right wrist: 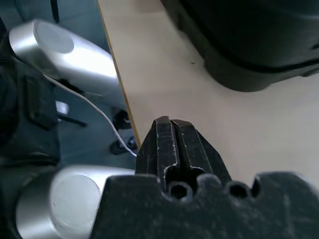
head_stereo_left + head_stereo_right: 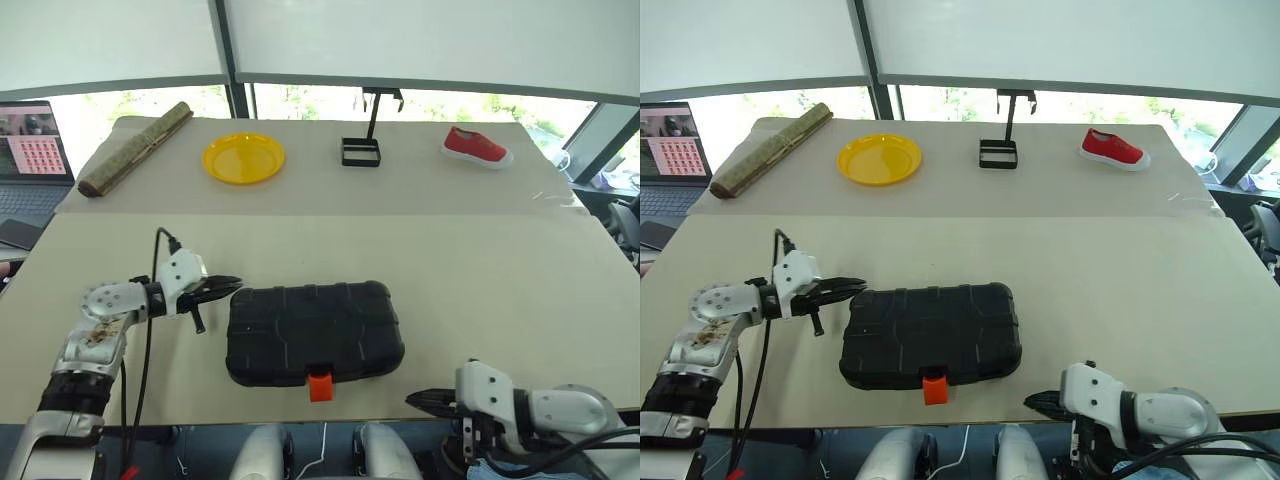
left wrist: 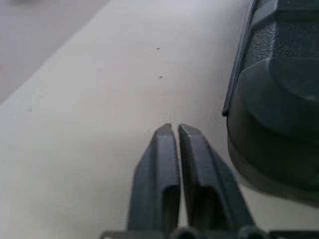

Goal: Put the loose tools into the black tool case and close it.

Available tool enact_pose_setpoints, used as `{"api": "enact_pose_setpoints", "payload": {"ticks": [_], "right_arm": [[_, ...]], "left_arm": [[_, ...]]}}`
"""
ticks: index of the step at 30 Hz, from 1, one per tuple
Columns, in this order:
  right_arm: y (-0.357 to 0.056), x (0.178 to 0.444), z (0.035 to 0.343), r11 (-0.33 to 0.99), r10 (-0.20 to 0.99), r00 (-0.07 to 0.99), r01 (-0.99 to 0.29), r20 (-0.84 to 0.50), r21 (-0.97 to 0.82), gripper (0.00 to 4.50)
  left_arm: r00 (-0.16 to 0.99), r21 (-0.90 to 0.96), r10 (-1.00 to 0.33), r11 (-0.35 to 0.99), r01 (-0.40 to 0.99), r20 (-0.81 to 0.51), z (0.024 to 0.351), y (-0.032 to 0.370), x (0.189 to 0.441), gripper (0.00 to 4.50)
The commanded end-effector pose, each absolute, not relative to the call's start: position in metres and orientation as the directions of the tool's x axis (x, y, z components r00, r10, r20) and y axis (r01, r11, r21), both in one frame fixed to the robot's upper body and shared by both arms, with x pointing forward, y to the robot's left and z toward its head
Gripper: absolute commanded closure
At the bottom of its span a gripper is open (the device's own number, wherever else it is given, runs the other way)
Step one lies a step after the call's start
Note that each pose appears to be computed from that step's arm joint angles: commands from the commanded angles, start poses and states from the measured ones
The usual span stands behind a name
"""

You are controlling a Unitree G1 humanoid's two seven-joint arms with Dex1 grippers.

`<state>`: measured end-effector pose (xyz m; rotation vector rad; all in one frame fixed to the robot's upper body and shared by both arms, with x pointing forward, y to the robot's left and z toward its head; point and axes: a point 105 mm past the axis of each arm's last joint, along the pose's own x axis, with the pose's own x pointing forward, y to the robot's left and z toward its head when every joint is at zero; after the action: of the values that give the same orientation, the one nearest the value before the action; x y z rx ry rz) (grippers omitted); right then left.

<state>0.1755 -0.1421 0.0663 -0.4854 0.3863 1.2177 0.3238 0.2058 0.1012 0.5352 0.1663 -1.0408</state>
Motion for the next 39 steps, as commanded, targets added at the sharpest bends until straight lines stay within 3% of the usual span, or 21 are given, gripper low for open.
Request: {"api": "enact_pose_setpoints", "payload": {"ticks": [1, 4, 9, 14, 22, 25, 27, 33, 39], "right_arm": [[-0.128, 0.184, 0.068, 0.271, 0.790, 0.323, -0.946, -0.521, -0.177, 4.50], [-0.118, 0.204, 0.070, 0.287, 0.791, 0.369, -0.928, -0.488, -0.237, 4.50], [-0.105, 0.237, 0.079, 0.332, 0.789, 0.440, -0.893, -0.429, -0.305, 4.50], [-0.097, 0.270, 0.087, 0.366, 0.779, 0.500, -0.852, -0.378, -0.374, 4.50], [-0.101, 0.296, 0.096, 0.368, 0.773, 0.523, -0.830, -0.358, -0.418, 4.50], [-0.111, 0.293, 0.104, 0.372, 0.778, 0.519, -0.835, -0.354, -0.406, 4.50], [-0.116, 0.284, 0.110, 0.378, 0.794, 0.502, -0.850, -0.344, -0.367, 4.50], [-0.115, 0.243, 0.112, 0.329, 0.845, 0.380, -0.924, -0.377, -0.194, 4.50], [-0.099, 0.222, 0.094, 0.288, 0.844, 0.313, -0.950, -0.435, -0.124, 4.50]], "left_arm": [[0.446, 0.316, -0.793, 0.335, 0.888, -0.414, 0.098, 0.201, 0.326, 4.47], [0.402, 0.278, -0.808, 0.305, 0.911, -0.430, 0.094, 0.197, 0.323, 4.47], [0.427, 0.245, -0.804, 0.353, 0.903, -0.415, 0.091, 0.204, 0.317, 4.47], [0.517, 0.220, -0.762, 0.468, 0.856, -0.390, 0.088, 0.221, 0.308, 4.47], [0.634, 0.162, -0.719, 0.616, 0.771, -0.284, 0.102, 0.237, 0.299, 4.47], [0.693, 0.093, -0.704, 0.688, 0.720, -0.159, 0.135, 0.245, 0.310, 4.47], [0.654, 0.055, -0.747, 0.653, 0.755, -0.121, 0.157, 0.238, 0.311, 4.47], [0.437, 0.091, -0.862, 0.428, 0.899, -0.259, 0.166, 0.187, 0.307, 4.47], [0.350, 0.156, -0.900, 0.318, 0.935, -0.260, 0.167, 0.138, 0.316, 4.47]]}}
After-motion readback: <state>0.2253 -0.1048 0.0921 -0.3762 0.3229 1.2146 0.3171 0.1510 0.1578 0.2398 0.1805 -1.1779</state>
